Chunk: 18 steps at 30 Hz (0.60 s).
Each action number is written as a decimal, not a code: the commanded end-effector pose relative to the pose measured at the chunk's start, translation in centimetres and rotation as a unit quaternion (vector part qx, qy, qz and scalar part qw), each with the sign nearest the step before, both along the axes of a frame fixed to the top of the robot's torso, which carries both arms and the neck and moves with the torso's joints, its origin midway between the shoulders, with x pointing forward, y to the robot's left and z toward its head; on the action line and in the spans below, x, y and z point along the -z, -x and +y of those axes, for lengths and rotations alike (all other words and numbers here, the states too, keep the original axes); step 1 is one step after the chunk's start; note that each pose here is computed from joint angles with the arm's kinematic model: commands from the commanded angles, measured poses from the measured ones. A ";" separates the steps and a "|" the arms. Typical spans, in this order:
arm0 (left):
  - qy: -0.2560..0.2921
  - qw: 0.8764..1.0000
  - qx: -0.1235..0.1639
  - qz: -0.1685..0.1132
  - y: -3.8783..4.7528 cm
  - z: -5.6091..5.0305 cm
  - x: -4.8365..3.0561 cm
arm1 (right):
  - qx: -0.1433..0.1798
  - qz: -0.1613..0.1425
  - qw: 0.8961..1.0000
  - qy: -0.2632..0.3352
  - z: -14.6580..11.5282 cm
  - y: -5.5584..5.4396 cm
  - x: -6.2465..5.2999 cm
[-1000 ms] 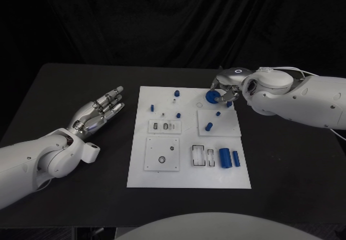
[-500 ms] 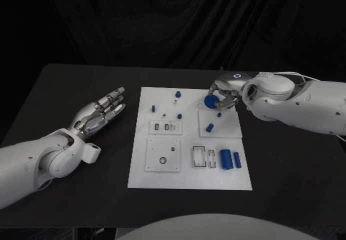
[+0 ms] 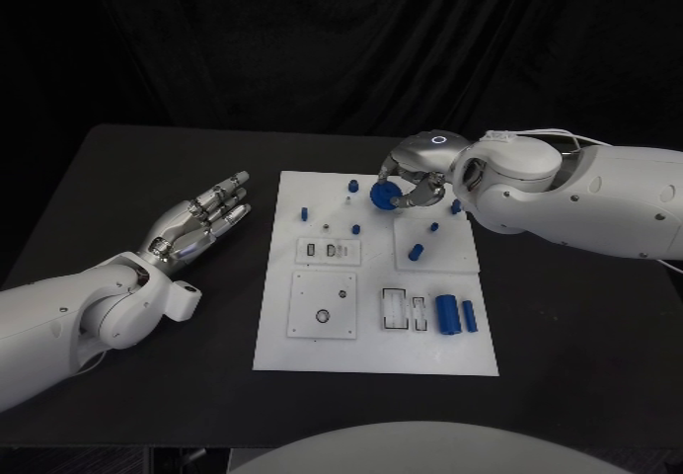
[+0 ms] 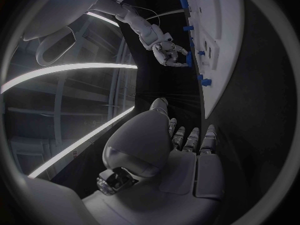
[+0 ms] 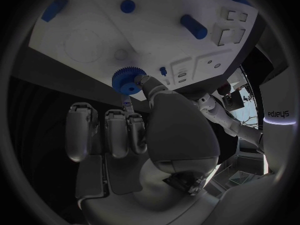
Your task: Assemble the parts on the task board
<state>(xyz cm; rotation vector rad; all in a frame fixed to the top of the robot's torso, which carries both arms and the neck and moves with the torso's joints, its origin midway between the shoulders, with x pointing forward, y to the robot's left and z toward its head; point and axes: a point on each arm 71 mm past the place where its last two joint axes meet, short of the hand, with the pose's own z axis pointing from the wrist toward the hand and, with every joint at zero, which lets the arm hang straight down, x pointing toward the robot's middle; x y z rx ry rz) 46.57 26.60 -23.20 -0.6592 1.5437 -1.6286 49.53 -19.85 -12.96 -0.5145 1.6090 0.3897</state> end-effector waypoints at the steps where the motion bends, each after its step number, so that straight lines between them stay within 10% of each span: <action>1: 0.028 0.999 0.014 -0.033 0.14 -0.3 -0.65 | -0.013 -0.008 1.000 -0.001 0.7 -0.2 -0.2; 18: 0.029 0.999 0.019 -0.031 0.02 -0.7 -0.58 | -0.046 0.000 0.999 0.014 5.1 -2.1 1.0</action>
